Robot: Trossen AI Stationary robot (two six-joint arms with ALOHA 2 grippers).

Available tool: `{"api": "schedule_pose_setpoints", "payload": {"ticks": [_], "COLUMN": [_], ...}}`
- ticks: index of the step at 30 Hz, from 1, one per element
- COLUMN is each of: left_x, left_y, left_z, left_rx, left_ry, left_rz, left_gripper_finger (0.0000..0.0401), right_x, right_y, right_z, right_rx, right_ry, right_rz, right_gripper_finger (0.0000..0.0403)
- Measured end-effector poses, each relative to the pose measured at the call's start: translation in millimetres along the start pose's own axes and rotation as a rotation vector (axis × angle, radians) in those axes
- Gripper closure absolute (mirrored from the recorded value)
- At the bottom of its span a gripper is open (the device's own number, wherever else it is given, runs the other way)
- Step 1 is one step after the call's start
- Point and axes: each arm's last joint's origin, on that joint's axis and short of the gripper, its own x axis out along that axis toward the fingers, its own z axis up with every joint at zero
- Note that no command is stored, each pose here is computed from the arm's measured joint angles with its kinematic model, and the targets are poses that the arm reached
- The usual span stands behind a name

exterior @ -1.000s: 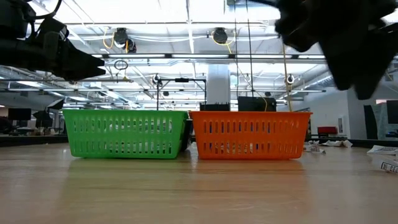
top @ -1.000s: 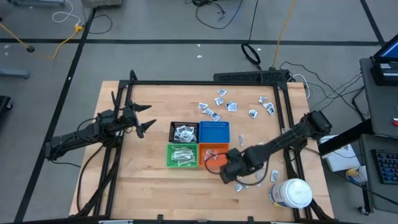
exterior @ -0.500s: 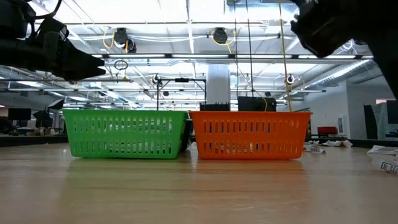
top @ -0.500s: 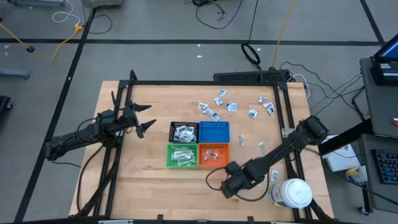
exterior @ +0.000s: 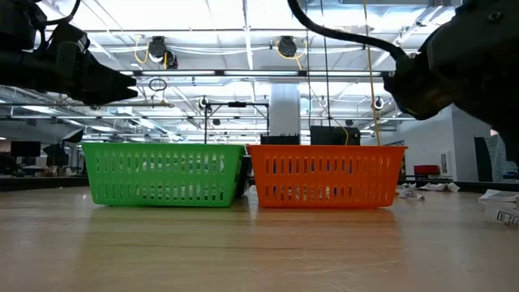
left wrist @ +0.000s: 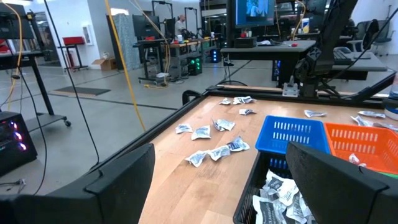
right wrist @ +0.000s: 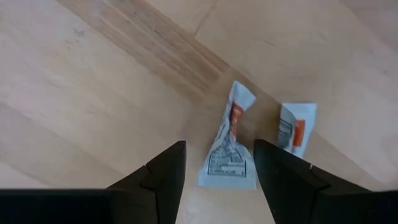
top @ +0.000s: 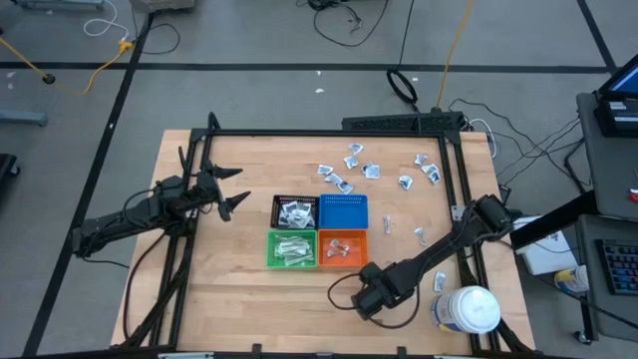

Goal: Pick & Place First Aid Supplies
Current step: Put the ointment pack into the orange bin

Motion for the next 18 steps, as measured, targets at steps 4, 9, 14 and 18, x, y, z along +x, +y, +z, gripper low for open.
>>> {"api": "schedule_pose_setpoints", "payload": {"ticks": [4, 9, 14, 18], "left_x": [0.0, 0.0, 0.0, 0.0], "left_y": [0.0, 0.0, 0.0, 0.0], "left_z": [0.1, 0.0, 0.1, 0.0], "left_rx": [0.000, 0.000, 0.000, 0.000], "left_ry": [0.000, 0.000, 0.000, 0.000], "left_rz": [0.000, 0.000, 0.000, 0.000], "left_gripper_finger": [0.0036, 0.0036, 0.0036, 0.0036], "right_x": [3.7, 3.6, 3.8, 3.8], "right_y": [1.6, 2.3, 1.7, 2.0], "right_z": [2.4, 4.7, 4.8, 4.8], "right_rx": [-0.004, 0.000, -0.002, -0.022], "right_ry": [0.001, 0.001, 0.000, -0.002], "right_rz": [0.005, 0.013, 0.006, 0.009], "right_gripper_finger": [0.0220, 0.0231, 0.0276, 0.0323]}}
